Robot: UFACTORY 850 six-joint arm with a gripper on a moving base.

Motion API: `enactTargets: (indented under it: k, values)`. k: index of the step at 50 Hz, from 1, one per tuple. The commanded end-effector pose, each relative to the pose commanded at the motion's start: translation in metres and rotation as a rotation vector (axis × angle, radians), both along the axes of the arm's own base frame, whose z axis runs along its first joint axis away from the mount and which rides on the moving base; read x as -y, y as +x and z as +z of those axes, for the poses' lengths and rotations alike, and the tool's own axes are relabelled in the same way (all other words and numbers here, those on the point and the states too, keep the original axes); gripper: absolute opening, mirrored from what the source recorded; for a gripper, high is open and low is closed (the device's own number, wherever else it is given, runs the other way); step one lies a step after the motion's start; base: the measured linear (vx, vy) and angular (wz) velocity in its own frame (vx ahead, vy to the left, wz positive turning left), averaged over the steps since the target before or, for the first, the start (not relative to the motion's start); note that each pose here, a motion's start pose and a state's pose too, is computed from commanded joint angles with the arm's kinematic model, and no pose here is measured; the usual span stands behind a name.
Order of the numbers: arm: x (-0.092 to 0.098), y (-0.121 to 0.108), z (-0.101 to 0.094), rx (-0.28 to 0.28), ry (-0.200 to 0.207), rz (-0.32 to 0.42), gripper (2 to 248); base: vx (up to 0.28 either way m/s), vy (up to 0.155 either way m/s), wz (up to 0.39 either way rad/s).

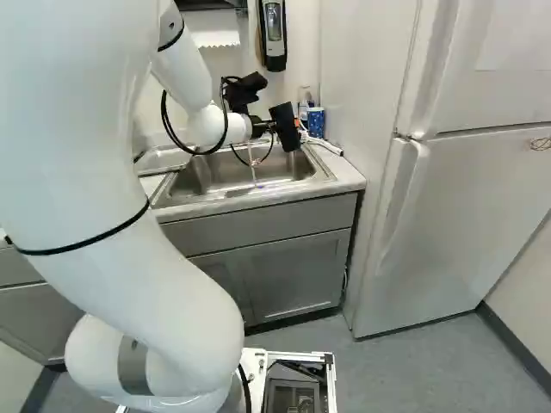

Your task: Rinse the cup and place it in the tray

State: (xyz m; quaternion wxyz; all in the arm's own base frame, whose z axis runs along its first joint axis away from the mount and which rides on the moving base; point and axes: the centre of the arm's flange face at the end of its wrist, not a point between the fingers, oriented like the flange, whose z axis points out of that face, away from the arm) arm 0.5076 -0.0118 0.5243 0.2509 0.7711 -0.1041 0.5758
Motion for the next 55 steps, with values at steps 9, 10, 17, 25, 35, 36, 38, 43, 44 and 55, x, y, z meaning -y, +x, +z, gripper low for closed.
enactTargets:
  k: [9, 10, 17, 25, 35, 36, 38, 43, 44, 55]
  values:
    - [-0.0018, 0.0006, -0.0018, -0.018, 0.010, 0.021, 125, 0.000, 0.000, 0.000]
    - [-0.0020, 0.0007, -0.0020, -0.021, 0.011, 0.024, 125, 0.000, 0.000, 0.000]
    - [-0.0036, 0.0012, -0.0033, -0.029, 0.025, 0.041, 125, 0.000, 0.000, 0.000]
    - [-0.0042, 0.0015, -0.0035, -0.001, 0.078, 0.034, 125, 0.000, 0.000, 0.000]
    - [-0.0045, 0.0017, -0.0032, 0.048, 0.160, 0.016, 125, 0.000, 0.000, 0.000]
    - [-0.0045, 0.0017, -0.0032, 0.053, 0.168, 0.014, 125, 0.000, 0.000, 0.000]
    - [-0.0046, 0.0018, -0.0032, 0.063, 0.184, 0.011, 125, 0.000, 0.000, 0.000]
    - [-0.0051, 0.0020, -0.0032, 0.086, 0.225, 0.006, 125, 0.000, 0.000, 0.000]
    - [-0.0053, 0.0021, -0.0032, 0.090, 0.233, 0.006, 125, 0.000, 0.000, 0.000]
    - [-0.0075, 0.0032, -0.0033, 0.131, 0.318, 0.012, 125, 0.000, 0.000, 0.000]
